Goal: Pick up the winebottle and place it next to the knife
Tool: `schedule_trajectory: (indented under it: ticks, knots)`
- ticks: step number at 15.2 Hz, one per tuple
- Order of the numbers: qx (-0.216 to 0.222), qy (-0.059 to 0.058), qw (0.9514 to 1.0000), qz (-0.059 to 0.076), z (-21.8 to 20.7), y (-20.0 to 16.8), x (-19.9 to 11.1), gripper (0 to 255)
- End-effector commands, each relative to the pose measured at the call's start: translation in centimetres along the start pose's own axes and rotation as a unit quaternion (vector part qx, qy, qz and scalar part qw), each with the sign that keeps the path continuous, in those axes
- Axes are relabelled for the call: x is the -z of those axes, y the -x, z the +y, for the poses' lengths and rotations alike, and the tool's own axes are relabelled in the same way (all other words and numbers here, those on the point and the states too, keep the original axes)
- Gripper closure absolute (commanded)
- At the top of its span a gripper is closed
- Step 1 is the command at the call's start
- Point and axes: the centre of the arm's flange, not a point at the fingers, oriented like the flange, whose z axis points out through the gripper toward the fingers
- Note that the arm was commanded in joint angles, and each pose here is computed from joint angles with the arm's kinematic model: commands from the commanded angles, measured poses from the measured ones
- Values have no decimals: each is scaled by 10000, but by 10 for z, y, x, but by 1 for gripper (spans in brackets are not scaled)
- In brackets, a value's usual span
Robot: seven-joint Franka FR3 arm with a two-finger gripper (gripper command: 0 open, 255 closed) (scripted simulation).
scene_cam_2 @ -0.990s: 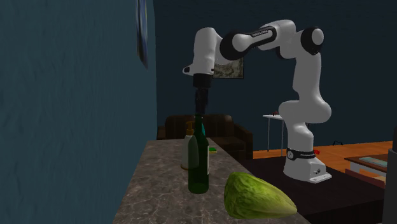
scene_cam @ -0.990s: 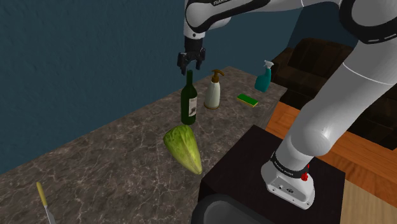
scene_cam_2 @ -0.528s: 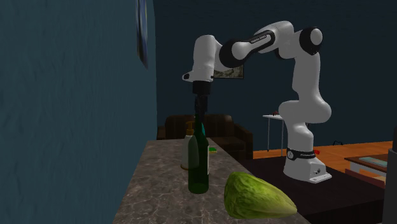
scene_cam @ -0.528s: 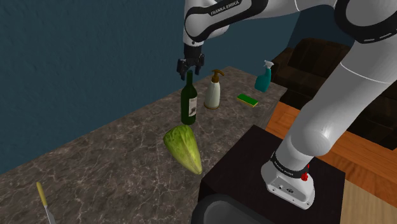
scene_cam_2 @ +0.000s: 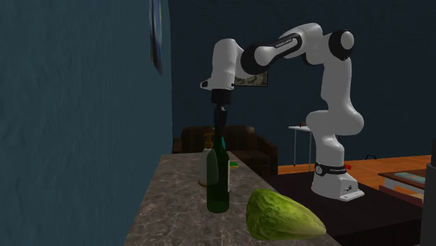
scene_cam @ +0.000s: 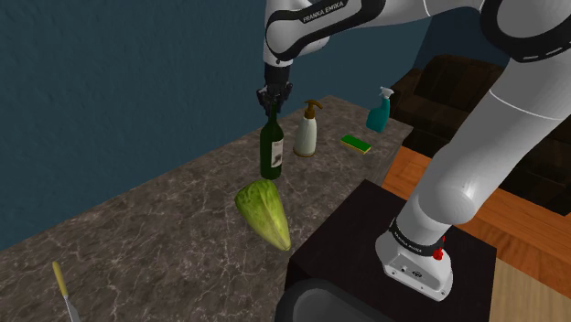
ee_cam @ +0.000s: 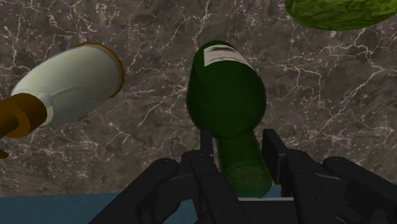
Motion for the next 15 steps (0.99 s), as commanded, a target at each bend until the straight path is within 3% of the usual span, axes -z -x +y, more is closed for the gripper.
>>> schedule_trajectory:
  ticks: [1, 8, 15]
  knots:
    - [0, 0, 10000, -1, 0, 0, 0, 255]
    - [0, 0, 10000, 0, 0, 0, 0, 255]
    - [0, 0, 10000, 0, 0, -3, 37, 255]
